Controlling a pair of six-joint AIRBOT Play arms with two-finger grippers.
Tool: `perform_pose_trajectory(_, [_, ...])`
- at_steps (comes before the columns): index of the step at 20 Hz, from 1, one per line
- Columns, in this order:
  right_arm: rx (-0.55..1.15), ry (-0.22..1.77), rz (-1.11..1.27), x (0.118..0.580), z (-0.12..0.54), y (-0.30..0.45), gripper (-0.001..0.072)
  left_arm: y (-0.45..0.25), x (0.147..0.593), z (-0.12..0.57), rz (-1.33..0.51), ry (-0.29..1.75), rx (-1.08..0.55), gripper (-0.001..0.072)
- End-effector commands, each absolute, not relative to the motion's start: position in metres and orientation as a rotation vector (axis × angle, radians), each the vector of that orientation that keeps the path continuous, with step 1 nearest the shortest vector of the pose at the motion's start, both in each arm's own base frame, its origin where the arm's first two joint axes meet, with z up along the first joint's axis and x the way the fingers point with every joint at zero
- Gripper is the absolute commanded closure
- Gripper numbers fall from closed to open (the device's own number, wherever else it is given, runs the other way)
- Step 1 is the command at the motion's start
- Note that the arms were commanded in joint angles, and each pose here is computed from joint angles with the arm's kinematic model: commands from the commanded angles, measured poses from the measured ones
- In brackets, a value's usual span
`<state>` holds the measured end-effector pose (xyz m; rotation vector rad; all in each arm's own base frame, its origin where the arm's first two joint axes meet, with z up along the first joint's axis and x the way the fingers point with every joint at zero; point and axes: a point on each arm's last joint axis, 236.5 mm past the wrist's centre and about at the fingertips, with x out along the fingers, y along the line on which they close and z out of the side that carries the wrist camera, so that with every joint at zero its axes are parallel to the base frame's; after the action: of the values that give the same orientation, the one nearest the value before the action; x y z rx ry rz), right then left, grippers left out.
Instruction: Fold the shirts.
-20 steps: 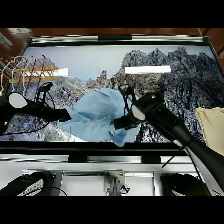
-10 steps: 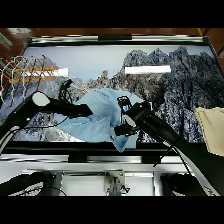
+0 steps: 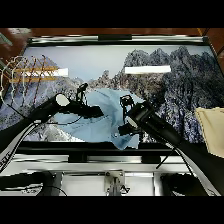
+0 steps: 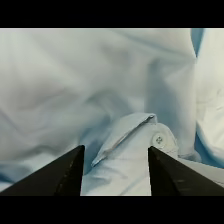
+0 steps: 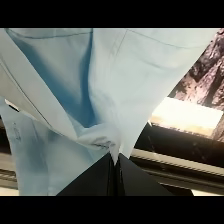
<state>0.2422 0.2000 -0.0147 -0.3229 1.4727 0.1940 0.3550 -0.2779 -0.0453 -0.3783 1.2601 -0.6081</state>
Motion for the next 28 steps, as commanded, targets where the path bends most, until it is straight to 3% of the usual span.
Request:
perform_pose_trajectory(1, [-0.338, 1.458, 0.182, 0.245, -0.012, 0.195, 0.0636, -0.289, 0.353, -0.06, -0.627, 1.271, -0.361, 0.0239])
perform_pose_trajectory(2, [-0.338, 1.458, 0.182, 0.245, -0.012, 0.195, 0.0636, -0.291, 0.354, -0.064, -0.623, 1.271, -0.366, 0.0241])
perform_pose_trajectory(3, [-0.337, 1.458, 0.182, 0.245, -0.012, 0.195, 0.0636, -0.294, 0.353, -0.066, -0.633, 1.275, -0.371, 0.0311])
perform_pose_trajectory(5, [-0.345, 1.45, 0.176, 0.247, -0.012, 0.194, 0.0636, -0.298, 0.354, -0.068, -0.665, 1.267, -0.35, 0.0596])
perform_pose_trajectory(6, [-0.363, 1.436, 0.163, 0.251, -0.011, 0.19, 0.0636, -0.297, 0.358, -0.064, -0.677, 1.249, -0.342, 0.0654])
perform_pose_trajectory(9, [-0.352, 1.423, 0.136, 0.26, -0.01, 0.181, 0.0636, -0.292, 0.393, -0.014, -0.727, 1.092, -0.296, 0.0656])
perform_pose_trajectory(12, [-0.228, 1.435, 0.095, 0.276, -0.008, 0.17, 0.0636, -0.272, 0.422, 0.098, -0.823, 0.791, -0.157, 0.0656])
perform_pose_trajectory(16, [0.002, 1.353, 0.142, 0.318, 0.032, 0.18, 0.0636, -0.228, 0.373, 0.221, -0.905, 0.544, 0.105, 0.0657])
perform_pose_trajectory(18, [0.064, 1.239, 0.207, 0.345, 0.07, 0.194, 0.0636, -0.204, 0.323, 0.205, -0.904, 0.687, 0.246, 0.0658])
perform_pose_trajectory(21, [0.11, 1.162, 0.289, 0.355, 0.108, 0.214, 0.0636, -0.167, 0.282, 0.141, -0.785, 0.928, 0.313, 0.0658])
perform_pose_trajectory(25, [0.081, 1.273, 0.345, 0.327, 0.097, 0.228, 0.0636, -0.165, 0.269, 0.043, -0.67, 1.1, 0.157, 0.0651])
perform_pose_trajectory(27, [0.012, 1.32, 0.383, 0.309, 0.088, 0.241, 0.0636, -0.167, 0.274, 0.019, -0.637, 1.096, 0.12, 0.0539])
perform_pose_trajectory(28, [-0.024, 1.335, 0.397, 0.303, 0.084, 0.245, 0.0636, -0.166, 0.277, 0.018, -0.627, 1.091, 0.115, 0.0539])
